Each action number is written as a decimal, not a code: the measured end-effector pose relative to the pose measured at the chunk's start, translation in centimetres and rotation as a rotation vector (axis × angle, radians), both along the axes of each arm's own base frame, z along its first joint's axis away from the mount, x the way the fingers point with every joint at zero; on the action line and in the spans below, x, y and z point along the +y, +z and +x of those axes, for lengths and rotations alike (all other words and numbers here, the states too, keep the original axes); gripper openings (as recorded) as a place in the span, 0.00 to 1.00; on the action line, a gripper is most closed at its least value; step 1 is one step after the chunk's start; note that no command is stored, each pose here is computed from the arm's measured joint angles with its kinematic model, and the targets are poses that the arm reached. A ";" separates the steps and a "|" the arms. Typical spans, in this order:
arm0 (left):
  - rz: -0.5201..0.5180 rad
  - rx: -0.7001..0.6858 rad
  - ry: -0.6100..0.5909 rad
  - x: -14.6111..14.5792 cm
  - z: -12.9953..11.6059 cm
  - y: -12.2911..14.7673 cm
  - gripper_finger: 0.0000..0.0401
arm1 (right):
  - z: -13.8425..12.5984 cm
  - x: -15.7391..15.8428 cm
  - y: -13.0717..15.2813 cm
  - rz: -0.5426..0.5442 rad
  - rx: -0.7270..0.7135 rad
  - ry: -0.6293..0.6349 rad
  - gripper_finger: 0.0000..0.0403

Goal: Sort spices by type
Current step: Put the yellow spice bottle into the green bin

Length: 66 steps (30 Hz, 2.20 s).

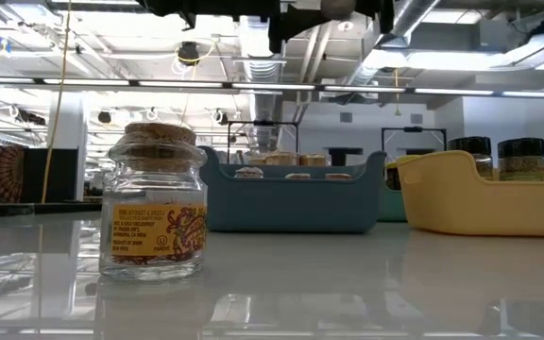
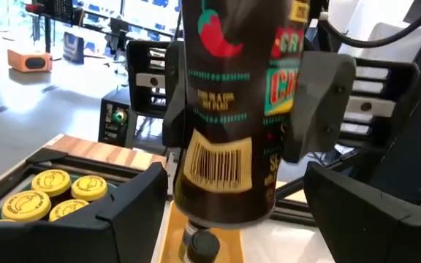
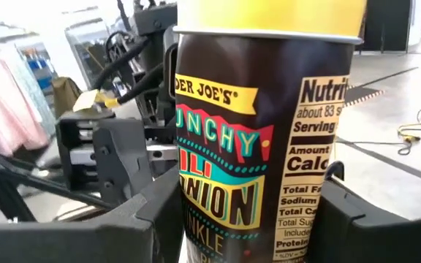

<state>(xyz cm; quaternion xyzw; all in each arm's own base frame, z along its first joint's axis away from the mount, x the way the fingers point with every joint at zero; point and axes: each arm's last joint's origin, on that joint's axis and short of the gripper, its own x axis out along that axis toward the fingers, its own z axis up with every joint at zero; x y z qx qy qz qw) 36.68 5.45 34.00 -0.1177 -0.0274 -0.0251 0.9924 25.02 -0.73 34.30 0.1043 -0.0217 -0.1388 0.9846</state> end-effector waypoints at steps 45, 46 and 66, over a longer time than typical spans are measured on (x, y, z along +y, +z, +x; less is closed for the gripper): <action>0.013 0.037 -0.024 -0.1 0.1 -0.4 0.55 | 2.2 0.1 0.7 0.011 0.027 0.071 0.62; 0.013 0.038 -0.024 -0.1 0.1 -0.4 0.55 | 2.2 0.2 0.7 0.018 0.027 0.075 0.62; 0.065 0.089 0.041 0.1 0.0 -0.8 0.55 | 0.1 -0.8 1.0 0.166 0.074 0.031 0.92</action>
